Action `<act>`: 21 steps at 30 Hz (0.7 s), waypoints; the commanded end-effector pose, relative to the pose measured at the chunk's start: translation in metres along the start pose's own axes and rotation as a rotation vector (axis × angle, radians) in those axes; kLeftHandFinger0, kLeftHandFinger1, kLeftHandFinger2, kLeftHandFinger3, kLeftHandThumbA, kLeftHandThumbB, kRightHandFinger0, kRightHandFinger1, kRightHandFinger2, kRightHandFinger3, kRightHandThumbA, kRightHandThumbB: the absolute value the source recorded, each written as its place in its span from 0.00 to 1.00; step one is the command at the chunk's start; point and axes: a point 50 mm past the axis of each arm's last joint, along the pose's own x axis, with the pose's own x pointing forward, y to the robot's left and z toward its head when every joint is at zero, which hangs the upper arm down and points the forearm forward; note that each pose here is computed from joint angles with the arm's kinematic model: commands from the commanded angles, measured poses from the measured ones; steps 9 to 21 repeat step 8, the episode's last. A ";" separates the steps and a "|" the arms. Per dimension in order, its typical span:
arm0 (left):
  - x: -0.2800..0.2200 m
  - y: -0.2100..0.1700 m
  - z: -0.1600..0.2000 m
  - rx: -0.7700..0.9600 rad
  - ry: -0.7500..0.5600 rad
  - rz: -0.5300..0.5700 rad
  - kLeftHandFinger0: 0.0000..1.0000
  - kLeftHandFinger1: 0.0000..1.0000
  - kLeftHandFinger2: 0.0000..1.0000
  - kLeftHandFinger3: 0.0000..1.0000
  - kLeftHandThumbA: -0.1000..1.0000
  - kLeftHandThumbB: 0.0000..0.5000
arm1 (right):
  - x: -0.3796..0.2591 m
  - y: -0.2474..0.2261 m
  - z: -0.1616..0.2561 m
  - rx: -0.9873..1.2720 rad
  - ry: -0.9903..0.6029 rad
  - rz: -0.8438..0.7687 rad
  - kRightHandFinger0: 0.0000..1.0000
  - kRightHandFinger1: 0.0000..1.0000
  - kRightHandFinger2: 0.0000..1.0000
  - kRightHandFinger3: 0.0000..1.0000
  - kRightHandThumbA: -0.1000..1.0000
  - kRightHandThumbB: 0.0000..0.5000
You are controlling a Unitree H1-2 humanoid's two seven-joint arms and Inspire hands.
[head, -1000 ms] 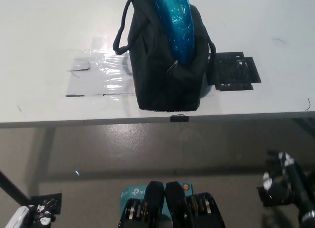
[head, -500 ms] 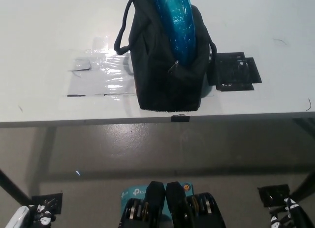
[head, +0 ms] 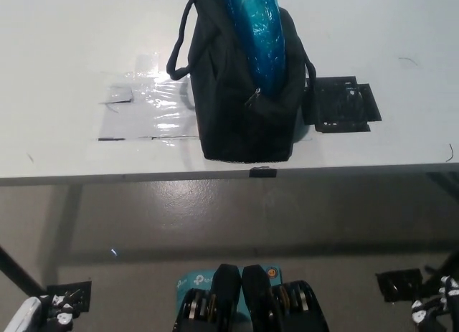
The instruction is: The robot uses its right hand to pick up a stack of plates kept in the middle of the desk and put it inside a bag kept next to it
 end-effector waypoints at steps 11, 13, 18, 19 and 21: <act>0.010 0.006 0.021 0.032 -0.071 0.013 0.57 0.61 0.74 0.73 0.00 0.22 | 0.014 -0.027 0.016 0.055 -0.128 -0.117 0.28 0.31 0.48 1.00 0.40 0.36; 0.010 0.006 0.021 0.032 -0.071 0.013 0.57 0.61 0.74 0.73 0.00 0.22 | 0.014 -0.027 0.016 0.055 -0.128 -0.117 0.28 0.31 0.48 1.00 0.40 0.36; 0.010 0.006 0.021 0.032 -0.071 0.013 0.57 0.61 0.74 0.73 0.00 0.22 | 0.014 -0.027 0.016 0.055 -0.128 -0.117 0.28 0.31 0.48 1.00 0.40 0.36; 0.010 0.006 0.021 0.032 -0.071 0.013 0.57 0.61 0.74 0.73 0.00 0.22 | 0.014 -0.027 0.016 0.055 -0.128 -0.117 0.28 0.31 0.48 1.00 0.40 0.36; 0.010 0.006 0.021 0.032 -0.071 0.013 0.57 0.61 0.74 0.73 0.00 0.22 | 0.014 -0.027 0.016 0.055 -0.128 -0.117 0.28 0.31 0.48 1.00 0.40 0.36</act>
